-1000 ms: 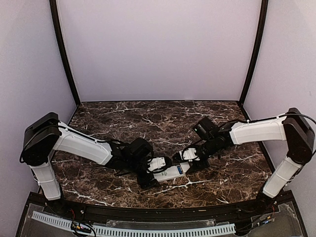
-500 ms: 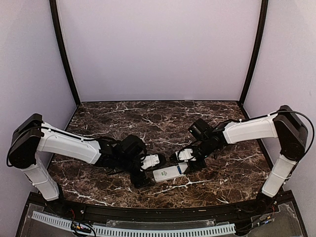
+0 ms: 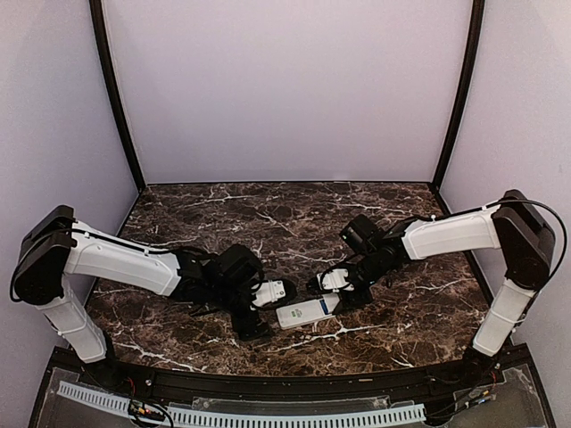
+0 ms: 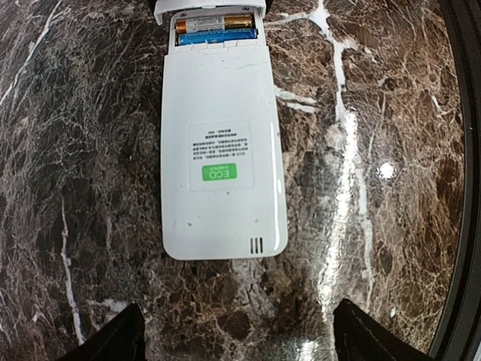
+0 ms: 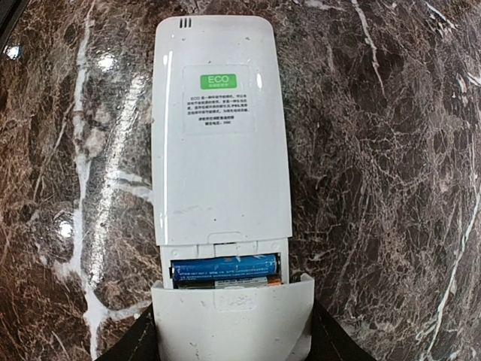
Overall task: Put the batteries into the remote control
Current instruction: Place the battery cover on the remote control without the battery cover, then load the battery cover onto the remote control without the battery cover.
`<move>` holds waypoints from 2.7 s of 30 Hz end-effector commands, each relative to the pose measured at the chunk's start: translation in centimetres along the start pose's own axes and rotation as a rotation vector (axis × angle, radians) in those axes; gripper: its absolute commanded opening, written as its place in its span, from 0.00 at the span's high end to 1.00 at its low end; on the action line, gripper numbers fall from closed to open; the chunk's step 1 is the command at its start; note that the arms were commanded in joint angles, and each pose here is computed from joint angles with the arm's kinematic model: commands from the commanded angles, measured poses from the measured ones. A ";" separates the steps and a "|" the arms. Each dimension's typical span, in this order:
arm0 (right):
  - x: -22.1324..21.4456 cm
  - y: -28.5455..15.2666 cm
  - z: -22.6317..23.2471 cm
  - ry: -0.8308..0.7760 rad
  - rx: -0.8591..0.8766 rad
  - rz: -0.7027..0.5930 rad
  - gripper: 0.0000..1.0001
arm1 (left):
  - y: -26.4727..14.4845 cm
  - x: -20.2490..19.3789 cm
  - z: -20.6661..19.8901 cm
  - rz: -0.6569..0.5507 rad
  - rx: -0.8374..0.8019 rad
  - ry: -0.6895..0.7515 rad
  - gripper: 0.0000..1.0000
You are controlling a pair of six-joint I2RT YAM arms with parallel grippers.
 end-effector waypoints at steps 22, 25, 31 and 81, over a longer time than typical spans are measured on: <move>-0.4 0.5 0.1 0.033 0.016 0.036 0.50 | -2.9 1.1 2.4 -0.104 0.126 -0.044 0.12; -0.4 0.7 -0.1 0.042 0.018 0.045 0.50 | -2.6 0.8 2.5 -0.086 0.128 -0.046 0.12; -0.3 1.0 -0.1 0.051 0.034 0.044 0.47 | -2.2 0.7 2.4 -0.071 0.116 -0.044 0.12; 7.8 -17.3 -10.9 0.623 -0.486 -0.627 0.01 | -5.2 3.6 2.5 -0.221 0.109 -0.170 0.12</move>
Point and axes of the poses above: each gripper's point midway between its finger pads, its own y axis out along the fingers, its own z axis along the line the jaws close on, x = y × z, the point moved 3 cm from there along -y, back along the fingers, and after that the axes turned 5 degrees about y, right-handed, at the moved point
